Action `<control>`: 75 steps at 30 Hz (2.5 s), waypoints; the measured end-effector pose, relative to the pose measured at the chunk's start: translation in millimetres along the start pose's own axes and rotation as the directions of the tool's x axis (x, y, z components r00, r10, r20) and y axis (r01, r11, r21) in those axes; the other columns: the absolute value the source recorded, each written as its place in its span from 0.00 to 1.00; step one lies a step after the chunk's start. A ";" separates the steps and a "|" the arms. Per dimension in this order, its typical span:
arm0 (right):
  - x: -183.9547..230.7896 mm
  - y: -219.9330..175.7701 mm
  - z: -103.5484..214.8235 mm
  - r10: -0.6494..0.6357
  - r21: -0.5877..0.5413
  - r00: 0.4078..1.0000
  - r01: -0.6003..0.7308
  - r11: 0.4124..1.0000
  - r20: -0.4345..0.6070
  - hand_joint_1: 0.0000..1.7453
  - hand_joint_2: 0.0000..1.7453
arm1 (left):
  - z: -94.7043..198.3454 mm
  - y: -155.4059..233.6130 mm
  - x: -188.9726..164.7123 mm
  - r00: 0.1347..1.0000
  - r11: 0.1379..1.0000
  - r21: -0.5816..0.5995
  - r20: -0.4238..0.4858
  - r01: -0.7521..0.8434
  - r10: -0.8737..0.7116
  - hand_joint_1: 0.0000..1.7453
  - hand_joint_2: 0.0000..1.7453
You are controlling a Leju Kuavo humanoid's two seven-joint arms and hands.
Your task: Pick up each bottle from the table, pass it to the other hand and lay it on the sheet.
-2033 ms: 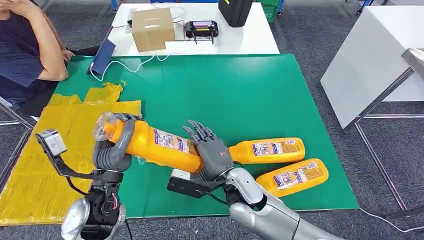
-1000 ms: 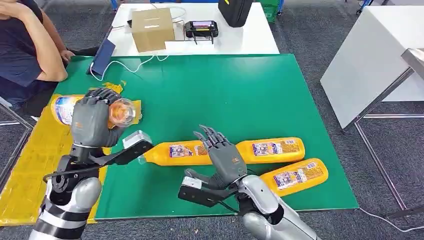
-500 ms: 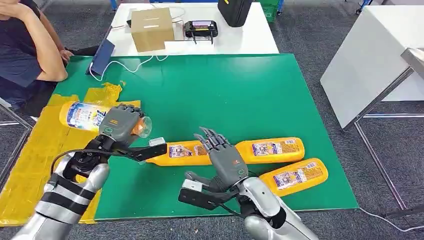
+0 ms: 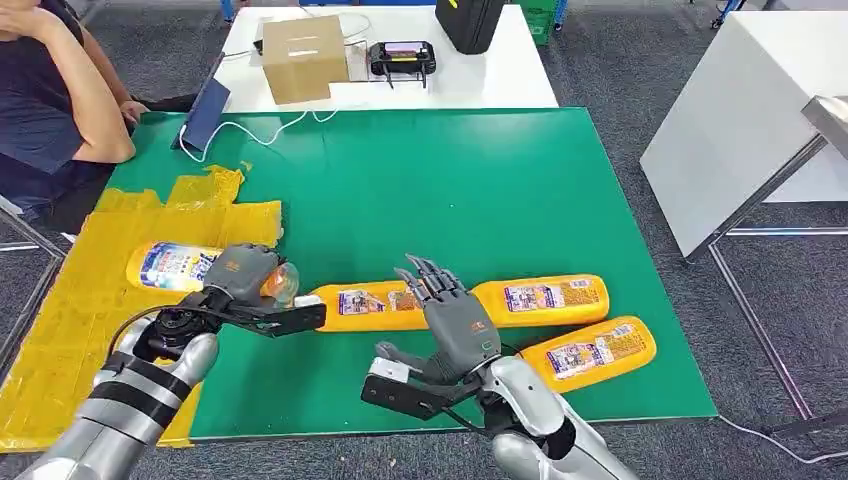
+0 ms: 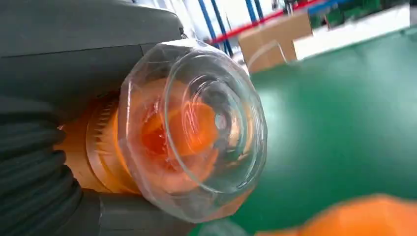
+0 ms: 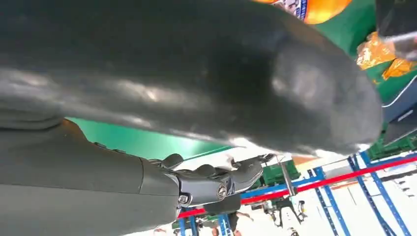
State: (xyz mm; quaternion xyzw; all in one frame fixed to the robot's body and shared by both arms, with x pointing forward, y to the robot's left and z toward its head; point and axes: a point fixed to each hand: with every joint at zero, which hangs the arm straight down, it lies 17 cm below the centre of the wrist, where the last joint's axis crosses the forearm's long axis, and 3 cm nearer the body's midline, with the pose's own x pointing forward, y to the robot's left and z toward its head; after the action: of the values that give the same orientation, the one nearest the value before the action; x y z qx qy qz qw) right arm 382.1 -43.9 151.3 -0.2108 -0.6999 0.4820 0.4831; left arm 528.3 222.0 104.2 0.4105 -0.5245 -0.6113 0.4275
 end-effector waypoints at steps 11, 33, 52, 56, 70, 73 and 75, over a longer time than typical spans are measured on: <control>-5.3 -3.7 -1.1 0.017 -0.011 1.000 -0.017 1.000 -0.012 0.00 0.00 | -3.3 -16.2 -7.3 0.997 0.996 -0.038 -0.017 -0.076 0.075 0.00 0.00; -62.4 31.5 -21.9 0.125 0.186 0.983 -0.099 0.977 -0.132 0.00 1.00 | 2.1 14.6 42.0 0.811 0.818 -0.048 0.106 -0.573 0.575 0.00 0.00; -71.8 60.7 -44.4 0.175 0.293 0.975 -0.130 0.947 -0.135 0.00 1.00 | 29.9 94.3 80.1 0.413 0.444 -0.047 0.289 -0.895 0.864 0.00 0.00; -71.8 71.6 -47.1 0.185 0.321 0.974 -0.136 0.937 -0.130 0.00 1.00 | 39.0 113.6 91.6 0.354 0.396 -0.061 0.338 -0.916 0.872 0.00 0.00; -73.0 87.6 -49.9 0.219 0.371 0.969 -0.164 0.914 -0.113 0.00 1.00 | 51.0 133.0 102.6 0.317 0.371 -0.068 0.391 -0.926 0.864 0.00 0.00; -72.0 89.7 -52.7 0.243 0.378 0.965 -0.188 0.906 -0.103 0.00 1.00 | 53.1 137.6 105.5 0.304 0.362 -0.073 0.404 -0.929 0.863 0.00 0.00; -70.5 93.7 -53.6 0.262 0.391 0.961 -0.207 0.897 -0.093 0.00 1.00 | 53.8 140.0 106.8 0.297 0.356 -0.075 0.411 -0.931 0.862 0.00 0.00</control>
State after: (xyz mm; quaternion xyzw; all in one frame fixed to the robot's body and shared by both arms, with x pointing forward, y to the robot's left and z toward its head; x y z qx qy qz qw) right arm 444.6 -30.5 39.4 -0.2309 -0.5271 0.6460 0.5016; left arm 458.3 124.1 243.5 -0.0460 -0.7872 -0.2825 0.5462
